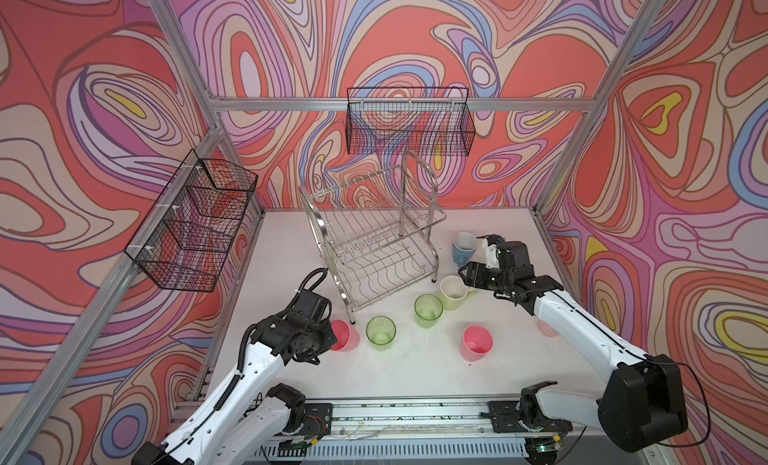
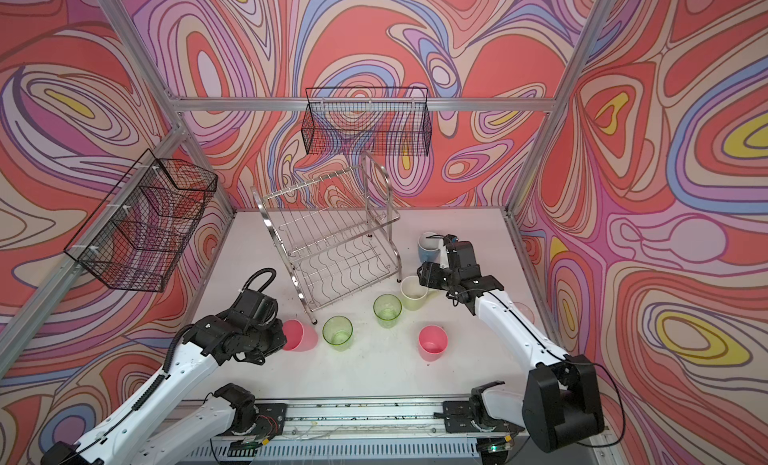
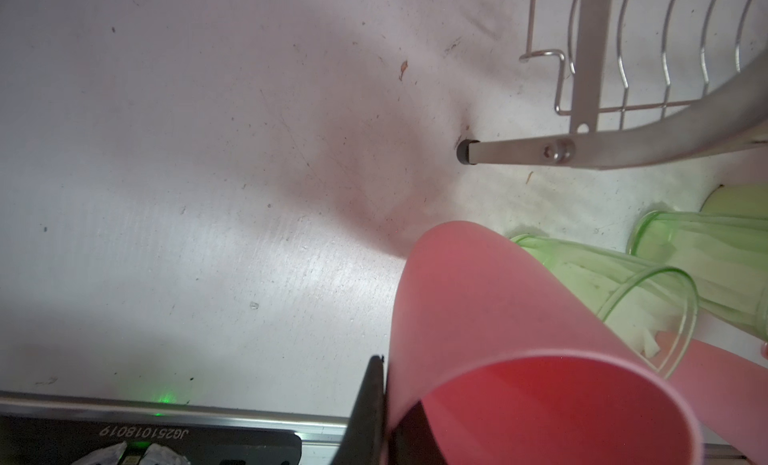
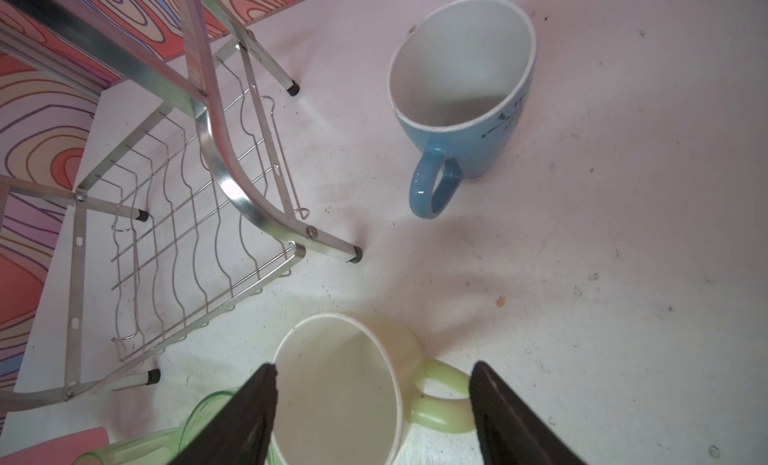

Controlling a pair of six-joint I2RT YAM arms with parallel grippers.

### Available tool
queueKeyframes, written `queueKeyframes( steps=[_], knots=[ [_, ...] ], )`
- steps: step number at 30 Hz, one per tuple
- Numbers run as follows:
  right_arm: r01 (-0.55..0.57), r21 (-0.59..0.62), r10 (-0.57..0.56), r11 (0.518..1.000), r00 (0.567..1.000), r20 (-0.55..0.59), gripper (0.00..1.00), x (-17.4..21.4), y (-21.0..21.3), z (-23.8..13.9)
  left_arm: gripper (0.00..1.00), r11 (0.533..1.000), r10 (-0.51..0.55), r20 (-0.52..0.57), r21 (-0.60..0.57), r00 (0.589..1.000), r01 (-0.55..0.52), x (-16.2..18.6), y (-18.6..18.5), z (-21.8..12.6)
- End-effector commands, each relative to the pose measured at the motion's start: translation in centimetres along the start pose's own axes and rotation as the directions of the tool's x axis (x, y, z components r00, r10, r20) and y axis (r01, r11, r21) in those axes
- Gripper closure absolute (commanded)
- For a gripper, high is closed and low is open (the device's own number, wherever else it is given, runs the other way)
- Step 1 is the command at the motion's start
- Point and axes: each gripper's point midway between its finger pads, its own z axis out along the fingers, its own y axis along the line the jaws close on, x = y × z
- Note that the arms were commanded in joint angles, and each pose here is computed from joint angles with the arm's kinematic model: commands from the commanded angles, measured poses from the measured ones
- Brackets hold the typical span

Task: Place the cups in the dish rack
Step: 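Close the left gripper on the rim of the pink cup, then lift the pink cup with left gripper toward right gripper while right gripper rises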

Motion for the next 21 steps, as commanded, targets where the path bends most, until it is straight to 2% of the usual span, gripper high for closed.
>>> queueKeyframes(
  steps=[1,14,21],
  knots=[
    [0.005,-0.006,-0.005,1.000,0.999,0.037,0.24,-1.1,0.8,-1.4,0.92,1.000,0.019,0.033,0.005,0.999,-0.019,-0.4,-0.1,-1.6],
    [0.010,-0.019,-0.009,1.000,0.999,0.040,0.24,-1.4,1.6,-2.7,0.94,0.989,0.114,0.142,0.074,0.983,-0.125,-1.1,-2.4,-4.8],
    [0.001,-0.041,0.001,0.999,0.999,0.039,0.24,-1.7,2.2,-3.4,0.95,0.963,0.208,0.227,0.122,0.951,-0.239,-1.6,-5.1,-7.3]
  ],
)
